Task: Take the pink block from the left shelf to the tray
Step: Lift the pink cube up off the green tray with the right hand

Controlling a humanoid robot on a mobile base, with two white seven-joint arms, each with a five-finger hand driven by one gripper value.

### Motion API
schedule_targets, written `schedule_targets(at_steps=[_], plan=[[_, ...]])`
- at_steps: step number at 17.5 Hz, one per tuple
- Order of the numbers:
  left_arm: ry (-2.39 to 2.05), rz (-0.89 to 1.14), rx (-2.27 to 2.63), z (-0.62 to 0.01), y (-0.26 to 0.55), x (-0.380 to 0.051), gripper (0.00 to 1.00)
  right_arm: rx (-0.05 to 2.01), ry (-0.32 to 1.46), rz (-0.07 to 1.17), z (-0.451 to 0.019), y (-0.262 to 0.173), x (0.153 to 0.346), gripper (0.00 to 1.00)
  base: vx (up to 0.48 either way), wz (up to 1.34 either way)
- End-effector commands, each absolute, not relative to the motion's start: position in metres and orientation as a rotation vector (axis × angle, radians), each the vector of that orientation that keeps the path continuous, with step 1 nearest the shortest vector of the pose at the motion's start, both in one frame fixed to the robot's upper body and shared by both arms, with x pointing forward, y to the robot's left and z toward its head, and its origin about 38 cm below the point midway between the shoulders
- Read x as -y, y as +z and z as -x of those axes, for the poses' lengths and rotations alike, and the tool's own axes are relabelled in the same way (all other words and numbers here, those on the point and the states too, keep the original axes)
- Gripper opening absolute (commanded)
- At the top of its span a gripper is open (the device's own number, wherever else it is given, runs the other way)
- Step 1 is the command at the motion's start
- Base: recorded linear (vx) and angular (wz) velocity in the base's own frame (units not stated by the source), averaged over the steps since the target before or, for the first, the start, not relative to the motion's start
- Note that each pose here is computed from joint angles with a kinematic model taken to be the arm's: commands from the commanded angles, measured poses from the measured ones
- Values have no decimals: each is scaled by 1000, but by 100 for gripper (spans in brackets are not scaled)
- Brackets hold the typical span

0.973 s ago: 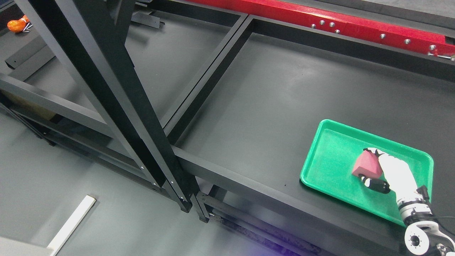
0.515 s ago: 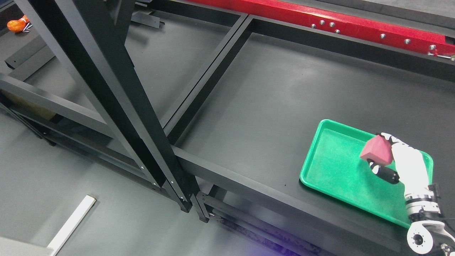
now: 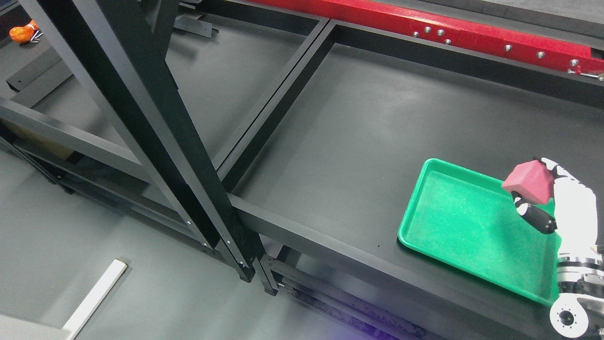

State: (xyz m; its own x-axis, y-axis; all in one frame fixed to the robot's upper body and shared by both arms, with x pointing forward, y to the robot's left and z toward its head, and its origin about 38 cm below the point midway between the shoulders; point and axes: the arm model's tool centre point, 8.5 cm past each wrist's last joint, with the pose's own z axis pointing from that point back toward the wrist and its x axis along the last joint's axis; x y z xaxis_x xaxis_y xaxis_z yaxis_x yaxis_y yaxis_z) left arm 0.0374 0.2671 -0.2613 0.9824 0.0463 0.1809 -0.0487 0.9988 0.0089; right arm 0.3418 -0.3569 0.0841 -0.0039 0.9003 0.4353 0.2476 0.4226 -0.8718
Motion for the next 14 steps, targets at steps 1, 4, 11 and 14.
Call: schedule_targets(at_steps=[1, 4, 11, 14], plan=[[45, -31, 174, -31, -261, -278, 100, 1551, 502, 1118, -330, 103, 373, 3, 0, 0], [45, -31, 174, -31, -261, -278, 100, 1566, 470, 1114, -330, 104, 368, 3, 0, 0], [45, -31, 174, -31, -261, -278, 100, 1575, 416, 1153, -326, 108, 372, 2, -2, 1], [45, -31, 174, -31, -261, -278, 100, 1582, 400, 1164, -325, 110, 372, 2, -23, 10]])
